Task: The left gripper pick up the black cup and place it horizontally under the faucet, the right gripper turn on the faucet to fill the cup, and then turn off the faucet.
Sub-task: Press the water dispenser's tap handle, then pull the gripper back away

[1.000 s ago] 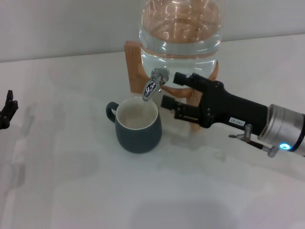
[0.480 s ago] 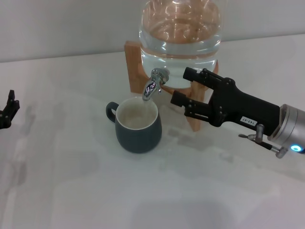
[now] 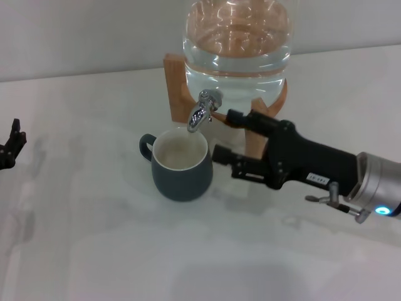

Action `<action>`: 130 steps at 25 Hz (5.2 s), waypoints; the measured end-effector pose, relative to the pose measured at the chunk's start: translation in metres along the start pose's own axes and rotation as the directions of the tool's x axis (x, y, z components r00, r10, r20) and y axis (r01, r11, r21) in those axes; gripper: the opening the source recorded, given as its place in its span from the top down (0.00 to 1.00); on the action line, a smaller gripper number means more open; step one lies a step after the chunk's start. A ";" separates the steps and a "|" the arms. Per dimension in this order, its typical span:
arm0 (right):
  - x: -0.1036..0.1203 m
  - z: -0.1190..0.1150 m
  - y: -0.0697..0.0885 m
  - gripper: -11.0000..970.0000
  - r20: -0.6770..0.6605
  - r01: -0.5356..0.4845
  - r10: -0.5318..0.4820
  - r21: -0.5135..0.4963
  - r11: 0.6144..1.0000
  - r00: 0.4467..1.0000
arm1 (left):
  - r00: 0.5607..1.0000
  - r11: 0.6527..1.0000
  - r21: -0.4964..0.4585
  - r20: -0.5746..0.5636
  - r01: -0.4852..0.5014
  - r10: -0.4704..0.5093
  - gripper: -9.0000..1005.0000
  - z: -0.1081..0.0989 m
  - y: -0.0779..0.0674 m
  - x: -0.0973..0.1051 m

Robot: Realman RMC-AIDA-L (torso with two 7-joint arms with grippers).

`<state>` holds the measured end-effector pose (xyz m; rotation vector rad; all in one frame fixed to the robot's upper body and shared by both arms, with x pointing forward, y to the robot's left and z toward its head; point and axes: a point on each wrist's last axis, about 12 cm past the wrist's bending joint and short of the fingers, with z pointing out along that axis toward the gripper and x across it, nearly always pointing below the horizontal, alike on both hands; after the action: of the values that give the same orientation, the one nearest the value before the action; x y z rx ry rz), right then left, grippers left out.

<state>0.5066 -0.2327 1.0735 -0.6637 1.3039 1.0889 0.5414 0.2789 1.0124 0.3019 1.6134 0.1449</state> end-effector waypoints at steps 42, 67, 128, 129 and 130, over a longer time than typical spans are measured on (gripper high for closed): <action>0.006 0.031 -0.006 0.15 -0.091 0.023 -0.022 0.004 1.000 0.996 | 1.000 1.000 0.018 -0.012 -0.004 0.004 0.11 0.003 -0.003 0.000; 0.001 0.025 -0.011 0.16 -0.070 0.035 -0.033 0.035 0.999 0.997 | 1.000 1.000 0.026 0.002 -0.010 0.010 0.11 0.009 -0.005 -0.006; -0.008 0.020 -0.018 0.17 -0.052 0.061 -0.058 0.061 0.996 0.997 | 1.000 0.999 0.029 0.003 -0.013 0.013 0.11 0.009 -0.005 -0.006; -0.008 0.020 -0.018 0.17 -0.052 0.061 -0.058 0.061 0.996 0.997 | 1.000 0.999 0.029 0.003 -0.013 0.013 0.11 0.009 -0.005 -0.006; -0.008 0.020 -0.018 0.17 -0.052 0.061 -0.058 0.061 0.996 0.997 | 1.000 0.999 0.030 0.004 -0.013 0.013 0.11 0.010 -0.005 -0.006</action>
<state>0.5323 -0.2240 1.0816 -0.6824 1.3478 0.9849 0.5507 0.2712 1.0161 0.3354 1.6113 0.1304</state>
